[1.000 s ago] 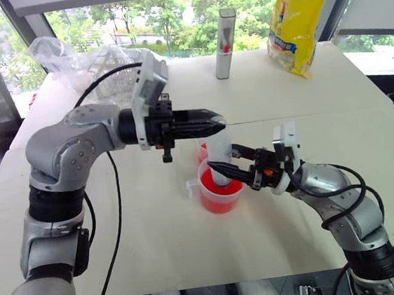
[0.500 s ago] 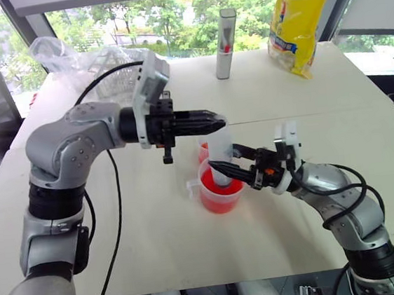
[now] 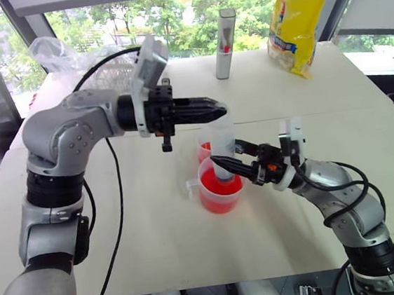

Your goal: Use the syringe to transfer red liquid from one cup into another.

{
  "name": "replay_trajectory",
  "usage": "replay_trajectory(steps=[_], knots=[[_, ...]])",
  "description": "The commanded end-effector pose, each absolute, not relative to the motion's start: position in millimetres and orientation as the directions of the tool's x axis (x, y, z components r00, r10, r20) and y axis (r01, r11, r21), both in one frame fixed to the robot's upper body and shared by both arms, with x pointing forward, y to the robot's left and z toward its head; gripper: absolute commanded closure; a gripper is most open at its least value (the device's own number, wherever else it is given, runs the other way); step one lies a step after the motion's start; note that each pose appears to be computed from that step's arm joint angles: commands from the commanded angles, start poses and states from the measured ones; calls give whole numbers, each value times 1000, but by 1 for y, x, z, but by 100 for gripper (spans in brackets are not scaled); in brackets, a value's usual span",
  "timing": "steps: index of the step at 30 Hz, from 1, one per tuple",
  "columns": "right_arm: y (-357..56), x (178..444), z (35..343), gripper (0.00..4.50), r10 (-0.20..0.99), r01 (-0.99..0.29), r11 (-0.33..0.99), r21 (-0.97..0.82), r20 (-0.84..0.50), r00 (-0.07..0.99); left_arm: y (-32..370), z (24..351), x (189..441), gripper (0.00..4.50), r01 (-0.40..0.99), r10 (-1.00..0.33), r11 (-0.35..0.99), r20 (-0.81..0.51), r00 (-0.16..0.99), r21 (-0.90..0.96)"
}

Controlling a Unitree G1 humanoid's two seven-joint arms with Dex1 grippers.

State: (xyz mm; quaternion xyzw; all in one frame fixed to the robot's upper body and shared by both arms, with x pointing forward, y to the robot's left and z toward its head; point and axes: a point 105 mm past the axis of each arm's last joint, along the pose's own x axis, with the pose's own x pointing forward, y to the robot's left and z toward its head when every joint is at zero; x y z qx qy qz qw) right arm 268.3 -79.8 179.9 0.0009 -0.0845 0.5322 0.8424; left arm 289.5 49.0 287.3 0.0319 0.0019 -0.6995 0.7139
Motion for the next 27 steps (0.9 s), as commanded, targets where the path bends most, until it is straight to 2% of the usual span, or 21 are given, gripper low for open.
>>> replay_trajectory(steps=[1, 19, 24, 27], knots=[[-77, 262, 164, 312, 919, -921, 387, -49, 92, 382, 66, 332, 292, 447, 972, -994, 108, 44, 101, 209], [-77, 261, 163, 312, 921, -921, 385, -50, 90, 380, 66, 331, 291, 447, 972, -995, 102, 41, 95, 211], [-76, 262, 175, 312, 919, -918, 386, -85, 116, 376, 66, 322, 291, 447, 977, -995, 97, 16, 95, 191], [-76, 263, 186, 312, 919, -915, 386, -115, 137, 370, 67, 316, 291, 324, 981, -996, 93, 9, 93, 169]])
